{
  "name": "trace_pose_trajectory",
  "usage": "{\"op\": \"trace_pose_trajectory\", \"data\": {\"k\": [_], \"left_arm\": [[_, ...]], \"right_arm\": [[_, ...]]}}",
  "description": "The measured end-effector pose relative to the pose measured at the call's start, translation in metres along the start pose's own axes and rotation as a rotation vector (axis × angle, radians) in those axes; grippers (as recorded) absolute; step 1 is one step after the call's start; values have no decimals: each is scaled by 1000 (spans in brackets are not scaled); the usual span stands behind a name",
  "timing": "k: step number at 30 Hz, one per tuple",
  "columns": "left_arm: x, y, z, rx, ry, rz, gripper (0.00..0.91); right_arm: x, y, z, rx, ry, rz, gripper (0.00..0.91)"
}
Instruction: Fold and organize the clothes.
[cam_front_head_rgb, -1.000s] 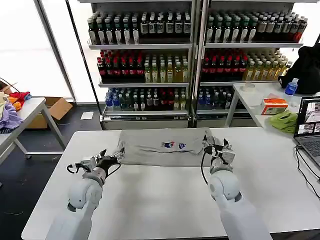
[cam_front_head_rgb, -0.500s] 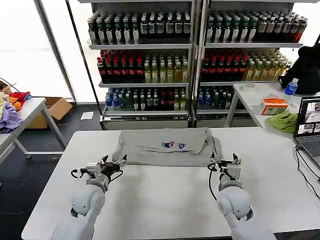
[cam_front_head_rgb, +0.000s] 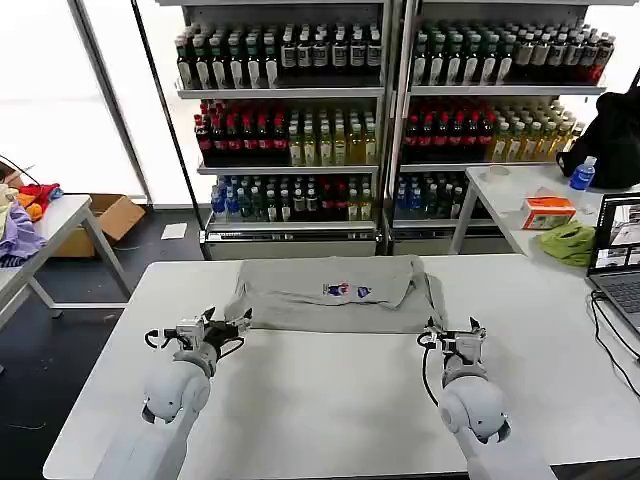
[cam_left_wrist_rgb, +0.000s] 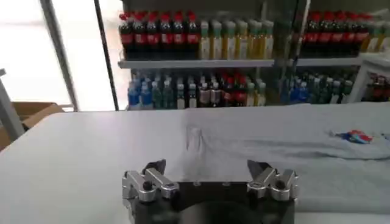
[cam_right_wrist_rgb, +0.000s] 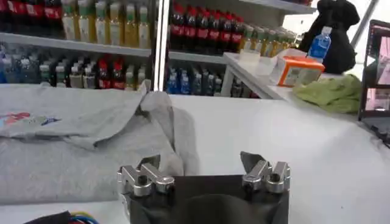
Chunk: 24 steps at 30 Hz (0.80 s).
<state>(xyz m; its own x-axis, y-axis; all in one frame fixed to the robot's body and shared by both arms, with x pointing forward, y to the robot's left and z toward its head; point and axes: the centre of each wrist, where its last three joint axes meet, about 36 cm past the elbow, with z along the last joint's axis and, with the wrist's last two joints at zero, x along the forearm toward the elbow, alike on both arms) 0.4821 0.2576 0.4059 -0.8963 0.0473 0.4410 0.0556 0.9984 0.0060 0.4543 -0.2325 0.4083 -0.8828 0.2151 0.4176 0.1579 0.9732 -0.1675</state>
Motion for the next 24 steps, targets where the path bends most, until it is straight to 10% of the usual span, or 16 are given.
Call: {"op": "trace_pose_trajectory", "data": {"k": [9, 11, 12, 15, 24], "left_arm": [[-17, 6, -1, -8, 31, -13, 826], [-20, 7, 1, -7, 41, -15, 453], [-21, 7, 1, -7, 46, -17, 232], [-25, 7, 5, -10, 66, -22, 71], [-24, 2, 16, -33, 90, -21, 10]], "right_arm": [[-14, 7, -2, -12, 25, -16, 907], [-17, 9, -2, -15, 31, -18, 877], [-18, 10, -1, -18, 36, -20, 625], [-22, 12, 3, -28, 55, -24, 30], [-22, 14, 15, -49, 87, -43, 0]]}}
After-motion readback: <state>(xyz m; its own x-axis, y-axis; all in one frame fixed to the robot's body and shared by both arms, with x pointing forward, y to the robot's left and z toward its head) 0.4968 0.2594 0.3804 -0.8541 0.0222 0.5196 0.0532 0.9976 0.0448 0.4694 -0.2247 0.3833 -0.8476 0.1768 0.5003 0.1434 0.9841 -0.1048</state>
